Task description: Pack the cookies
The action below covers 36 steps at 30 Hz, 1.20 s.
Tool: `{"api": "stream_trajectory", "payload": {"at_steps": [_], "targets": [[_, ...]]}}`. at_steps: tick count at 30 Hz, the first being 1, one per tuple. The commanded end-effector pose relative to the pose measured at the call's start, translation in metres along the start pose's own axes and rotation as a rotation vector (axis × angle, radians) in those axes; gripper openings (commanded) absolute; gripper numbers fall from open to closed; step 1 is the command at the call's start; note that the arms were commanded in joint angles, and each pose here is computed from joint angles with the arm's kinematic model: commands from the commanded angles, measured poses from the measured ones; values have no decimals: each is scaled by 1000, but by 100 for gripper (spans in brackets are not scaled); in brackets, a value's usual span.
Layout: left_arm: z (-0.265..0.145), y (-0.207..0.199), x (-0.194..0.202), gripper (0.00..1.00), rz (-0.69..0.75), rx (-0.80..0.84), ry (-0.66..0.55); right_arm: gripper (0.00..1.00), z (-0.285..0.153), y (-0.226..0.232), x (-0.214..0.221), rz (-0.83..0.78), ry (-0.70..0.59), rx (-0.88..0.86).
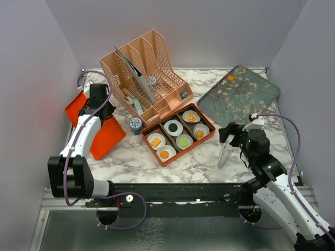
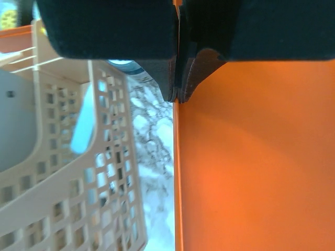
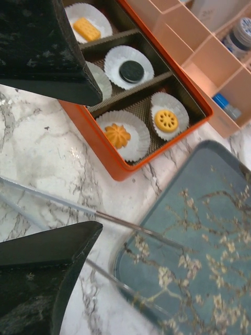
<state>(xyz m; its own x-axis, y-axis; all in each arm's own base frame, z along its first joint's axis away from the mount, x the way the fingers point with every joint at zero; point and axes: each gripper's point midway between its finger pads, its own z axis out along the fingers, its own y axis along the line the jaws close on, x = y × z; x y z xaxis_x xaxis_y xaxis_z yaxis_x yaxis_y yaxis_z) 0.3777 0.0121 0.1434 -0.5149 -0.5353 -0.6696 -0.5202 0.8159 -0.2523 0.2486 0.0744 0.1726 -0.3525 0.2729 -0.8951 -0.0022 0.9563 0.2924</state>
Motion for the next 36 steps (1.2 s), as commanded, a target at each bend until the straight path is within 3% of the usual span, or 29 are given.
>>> {"api": "stream_trajectory", "payload": {"at_steps": [1,14,25,36], "targets": [[-35,-2,-39,0,-174,34,-177,100,1,44,-10,-54,-11,-230],[-127,-15,-84,0,-352,246,-390,100,-9,145,-51,-98,-137,-667],[-216,-78,-103,0,-414,562,-426,100,-30,265,-57,-300,-349,-888],[-264,-117,-98,0,-547,862,-376,100,-54,337,-56,-398,-620,-985]]}}
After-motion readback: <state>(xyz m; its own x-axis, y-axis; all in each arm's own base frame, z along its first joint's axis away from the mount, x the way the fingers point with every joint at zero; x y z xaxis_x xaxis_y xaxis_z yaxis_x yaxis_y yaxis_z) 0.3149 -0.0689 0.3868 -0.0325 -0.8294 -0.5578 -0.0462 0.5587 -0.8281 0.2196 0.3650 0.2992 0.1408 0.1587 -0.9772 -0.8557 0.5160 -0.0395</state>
